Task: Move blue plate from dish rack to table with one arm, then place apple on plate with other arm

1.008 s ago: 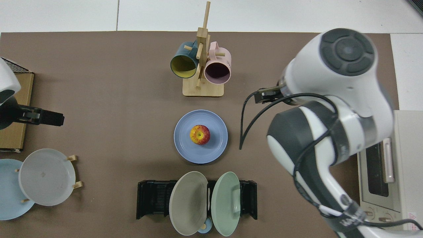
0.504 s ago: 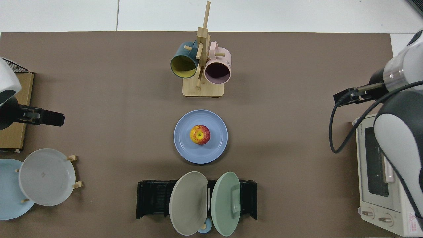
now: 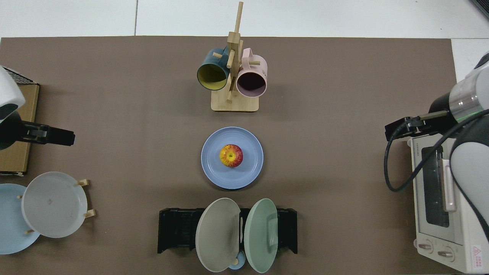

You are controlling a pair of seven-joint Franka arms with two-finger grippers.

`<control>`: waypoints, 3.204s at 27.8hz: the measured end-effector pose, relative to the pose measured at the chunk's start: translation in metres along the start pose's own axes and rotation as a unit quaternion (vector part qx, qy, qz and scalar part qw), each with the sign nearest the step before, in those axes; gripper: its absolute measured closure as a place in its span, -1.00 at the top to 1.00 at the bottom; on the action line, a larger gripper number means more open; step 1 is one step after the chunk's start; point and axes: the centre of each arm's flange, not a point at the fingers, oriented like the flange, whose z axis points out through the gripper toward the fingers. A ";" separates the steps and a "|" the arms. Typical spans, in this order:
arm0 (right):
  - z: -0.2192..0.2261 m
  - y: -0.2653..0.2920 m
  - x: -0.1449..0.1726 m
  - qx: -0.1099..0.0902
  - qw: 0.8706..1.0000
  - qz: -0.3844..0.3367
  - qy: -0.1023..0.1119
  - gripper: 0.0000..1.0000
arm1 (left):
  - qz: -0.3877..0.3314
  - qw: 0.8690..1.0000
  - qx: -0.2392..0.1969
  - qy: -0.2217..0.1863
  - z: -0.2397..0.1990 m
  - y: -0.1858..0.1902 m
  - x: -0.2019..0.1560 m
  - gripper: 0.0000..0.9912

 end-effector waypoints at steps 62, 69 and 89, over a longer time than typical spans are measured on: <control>-0.010 0.001 -0.012 0.002 1.000 0.020 0.008 1.00 | 0.007 1.000 -0.002 0.000 -0.001 0.023 0.003 1.00; -0.010 0.001 -0.012 0.003 1.000 0.020 0.008 1.00 | 0.004 1.000 -0.006 0.004 -0.009 0.018 0.001 1.00; -0.010 0.001 -0.012 0.003 1.000 0.020 0.008 1.00 | -0.011 1.000 -0.011 0.010 -0.018 0.002 0.000 1.00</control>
